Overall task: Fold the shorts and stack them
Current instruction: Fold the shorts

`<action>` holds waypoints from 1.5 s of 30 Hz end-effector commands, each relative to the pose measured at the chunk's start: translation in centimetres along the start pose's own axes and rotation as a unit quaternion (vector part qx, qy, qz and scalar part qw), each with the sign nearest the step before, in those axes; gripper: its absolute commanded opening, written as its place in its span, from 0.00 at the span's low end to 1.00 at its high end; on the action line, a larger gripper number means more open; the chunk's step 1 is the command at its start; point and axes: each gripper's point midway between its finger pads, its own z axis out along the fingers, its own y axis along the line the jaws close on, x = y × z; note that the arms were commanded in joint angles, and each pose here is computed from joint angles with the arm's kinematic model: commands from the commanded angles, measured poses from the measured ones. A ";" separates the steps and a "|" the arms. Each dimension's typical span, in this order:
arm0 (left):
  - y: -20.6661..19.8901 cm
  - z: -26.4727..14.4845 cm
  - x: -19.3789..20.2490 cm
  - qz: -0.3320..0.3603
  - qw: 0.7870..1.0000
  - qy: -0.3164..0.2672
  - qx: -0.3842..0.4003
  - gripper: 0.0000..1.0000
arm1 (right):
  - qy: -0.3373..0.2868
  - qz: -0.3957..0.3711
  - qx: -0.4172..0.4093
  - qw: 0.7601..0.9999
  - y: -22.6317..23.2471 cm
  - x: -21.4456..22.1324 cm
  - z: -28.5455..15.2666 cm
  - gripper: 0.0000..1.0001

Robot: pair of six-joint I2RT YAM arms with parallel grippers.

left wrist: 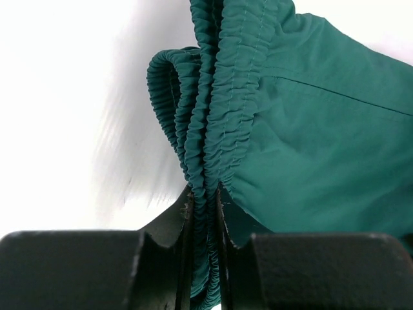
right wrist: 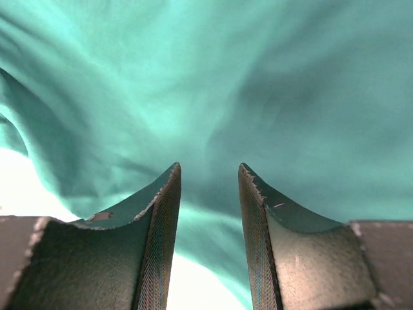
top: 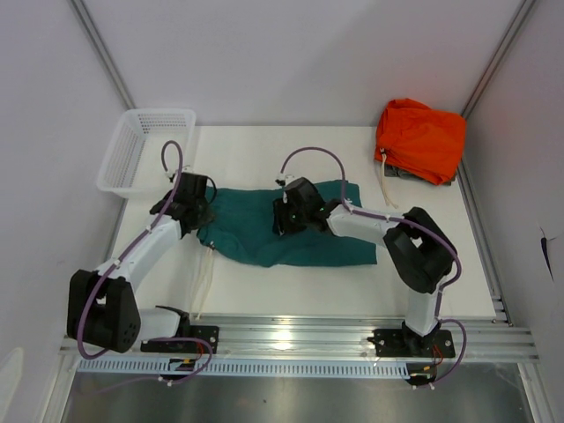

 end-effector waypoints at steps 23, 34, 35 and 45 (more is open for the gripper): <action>-3.5 -5.6 -6.2 0.093 0.994 -0.043 -0.039 0.17 | -0.068 0.040 0.022 0.997 -0.4 -4.4 1.8 0.00; -3.9 -6.8 -6.3 0.113 0.991 -0.048 -0.045 0.17 | -0.068 0.049 0.026 0.996 -0.9 -5.6 6.7 0.00; -4.1 -7.1 -6.6 0.114 0.991 -0.052 -0.043 0.17 | -0.063 0.053 0.032 0.996 -1.3 -5.0 7.2 0.00; -5.5 -9.4 -7.7 0.157 0.984 -0.076 -0.034 0.19 | -0.048 0.066 0.039 0.996 -0.4 -2.2 11.9 0.00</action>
